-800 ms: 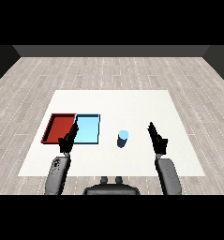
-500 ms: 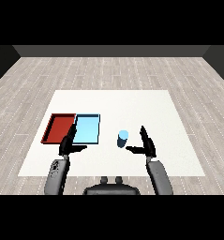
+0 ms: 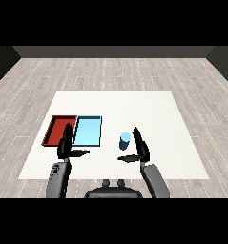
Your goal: Pick the blue can and put it in the blue box
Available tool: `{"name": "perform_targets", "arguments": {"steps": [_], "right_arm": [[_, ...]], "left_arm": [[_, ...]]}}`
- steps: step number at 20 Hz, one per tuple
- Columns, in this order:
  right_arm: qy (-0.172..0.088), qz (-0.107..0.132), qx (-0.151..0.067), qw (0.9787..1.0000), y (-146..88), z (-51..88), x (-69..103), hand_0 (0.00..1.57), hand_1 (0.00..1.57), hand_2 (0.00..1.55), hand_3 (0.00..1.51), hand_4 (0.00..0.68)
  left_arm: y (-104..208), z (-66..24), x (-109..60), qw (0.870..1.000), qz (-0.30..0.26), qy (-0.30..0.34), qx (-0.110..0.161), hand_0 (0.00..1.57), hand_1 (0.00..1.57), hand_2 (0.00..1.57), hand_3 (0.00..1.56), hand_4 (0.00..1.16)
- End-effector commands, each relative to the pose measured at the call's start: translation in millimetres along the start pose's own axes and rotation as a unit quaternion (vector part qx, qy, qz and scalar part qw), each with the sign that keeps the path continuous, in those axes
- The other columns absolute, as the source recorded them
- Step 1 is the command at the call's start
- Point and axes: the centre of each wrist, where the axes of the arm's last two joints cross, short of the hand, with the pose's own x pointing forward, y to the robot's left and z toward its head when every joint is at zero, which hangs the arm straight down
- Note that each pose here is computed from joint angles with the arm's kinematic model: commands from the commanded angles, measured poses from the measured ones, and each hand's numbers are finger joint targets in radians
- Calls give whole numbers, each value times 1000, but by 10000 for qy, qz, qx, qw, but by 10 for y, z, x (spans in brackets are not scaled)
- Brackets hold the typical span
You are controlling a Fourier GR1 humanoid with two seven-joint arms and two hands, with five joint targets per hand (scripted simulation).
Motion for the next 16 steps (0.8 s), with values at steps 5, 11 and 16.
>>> {"name": "perform_targets", "arguments": {"steps": [5, 11, 16], "right_arm": [[-105, -56, 27, 9999, -38, 47, 66, 0, 0, 0, 0, 0], [-116, -76, -93, 9999, -155, 48, 47, 0, 0, 0, 0, 0], [-109, -50, -138, 9998, -67, 139, -275, 0, 0, 0, 0, 0]], "left_arm": [[202, 120, -154, 9999, 101, -137, -5, 0, 0, 0, 0, 0], [157, 92, -136, 9996, -104, -278, 24, 0, 0, 0, 0, 0], [67, 38, -96, 9999, -16, -145, 38, 0, 0, 0, 0, 0]]}}
